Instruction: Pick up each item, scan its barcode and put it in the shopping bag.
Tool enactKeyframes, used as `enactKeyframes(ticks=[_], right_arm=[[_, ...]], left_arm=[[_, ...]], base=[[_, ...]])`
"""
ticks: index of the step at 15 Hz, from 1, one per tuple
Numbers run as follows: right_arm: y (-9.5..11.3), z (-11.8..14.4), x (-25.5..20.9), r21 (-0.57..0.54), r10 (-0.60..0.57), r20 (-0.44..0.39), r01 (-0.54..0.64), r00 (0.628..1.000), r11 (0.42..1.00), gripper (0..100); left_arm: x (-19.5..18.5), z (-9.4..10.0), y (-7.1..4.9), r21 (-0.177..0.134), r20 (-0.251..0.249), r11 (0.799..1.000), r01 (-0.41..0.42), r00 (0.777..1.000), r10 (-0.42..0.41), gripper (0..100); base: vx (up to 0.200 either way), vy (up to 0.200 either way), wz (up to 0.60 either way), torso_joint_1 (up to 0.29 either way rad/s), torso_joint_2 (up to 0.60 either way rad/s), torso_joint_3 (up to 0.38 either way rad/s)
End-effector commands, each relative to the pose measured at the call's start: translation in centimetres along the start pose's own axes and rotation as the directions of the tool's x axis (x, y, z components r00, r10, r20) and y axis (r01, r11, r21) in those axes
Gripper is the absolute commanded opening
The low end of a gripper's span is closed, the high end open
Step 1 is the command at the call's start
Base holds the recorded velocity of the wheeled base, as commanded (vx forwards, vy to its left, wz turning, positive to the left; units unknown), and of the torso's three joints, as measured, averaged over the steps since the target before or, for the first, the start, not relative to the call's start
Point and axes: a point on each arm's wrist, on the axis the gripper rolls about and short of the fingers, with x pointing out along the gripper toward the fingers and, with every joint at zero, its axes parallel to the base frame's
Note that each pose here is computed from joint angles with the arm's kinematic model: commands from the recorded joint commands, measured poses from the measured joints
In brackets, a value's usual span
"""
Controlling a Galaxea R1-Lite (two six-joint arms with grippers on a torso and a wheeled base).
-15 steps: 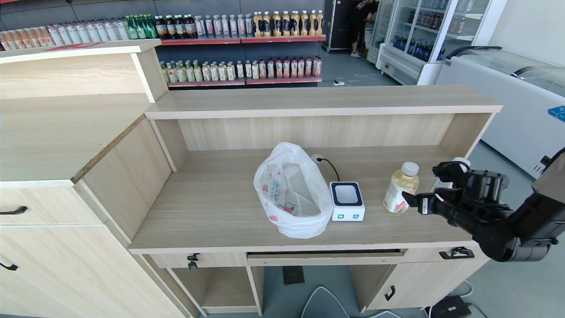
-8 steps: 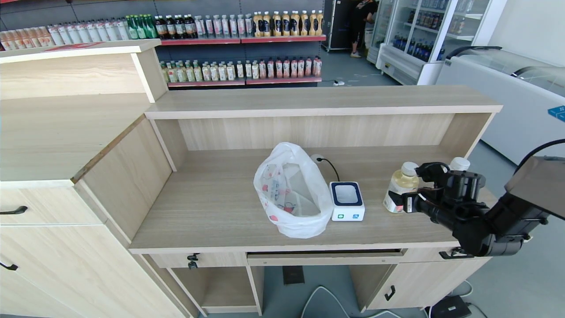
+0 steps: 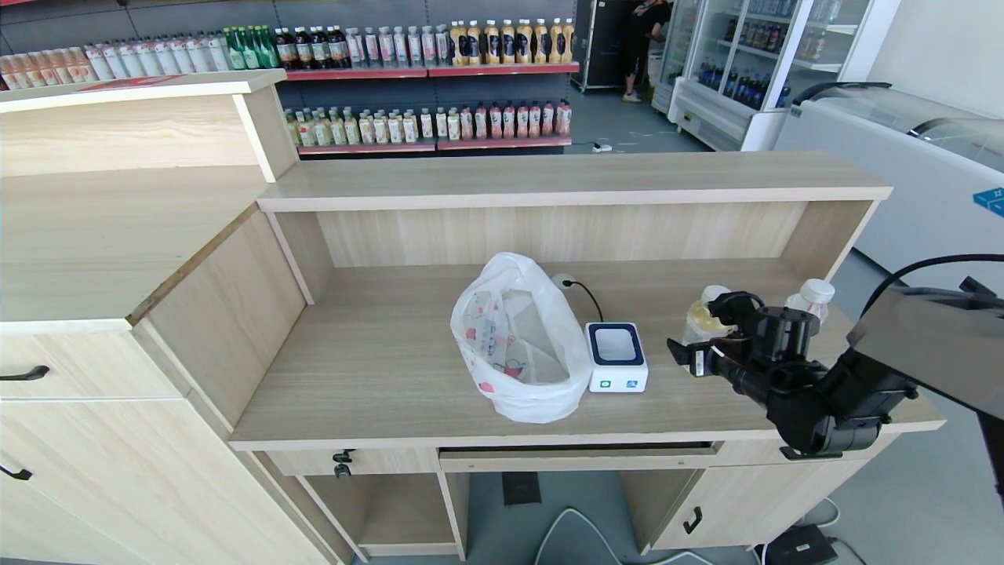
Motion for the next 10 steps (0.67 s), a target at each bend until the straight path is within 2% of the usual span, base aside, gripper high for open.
enactKeyframes(ticks=[1, 10], right_arm=[[0.43, -0.43, 0.7, -0.002, -0.003, 0.0, 0.003, 1.0, 1.0, 100], [0.09, -0.01, 1.35, -0.001, -0.04, 0.051, 0.04, 0.998, 0.999, 100]], left_arm=[[0.01, 0.01, 0.0, 0.0, -0.001, 1.0, 0.0, 1.0, 0.0, 100], [0.01, 0.01, 0.0, 0.0, -0.001, 1.0, 0.0, 1.0, 0.0, 100]], base=[[0.0, 0.0, 0.0, 0.0, 0.0, 0.0], [0.0, 0.0, 0.0, 0.0, 0.0, 0.0]])
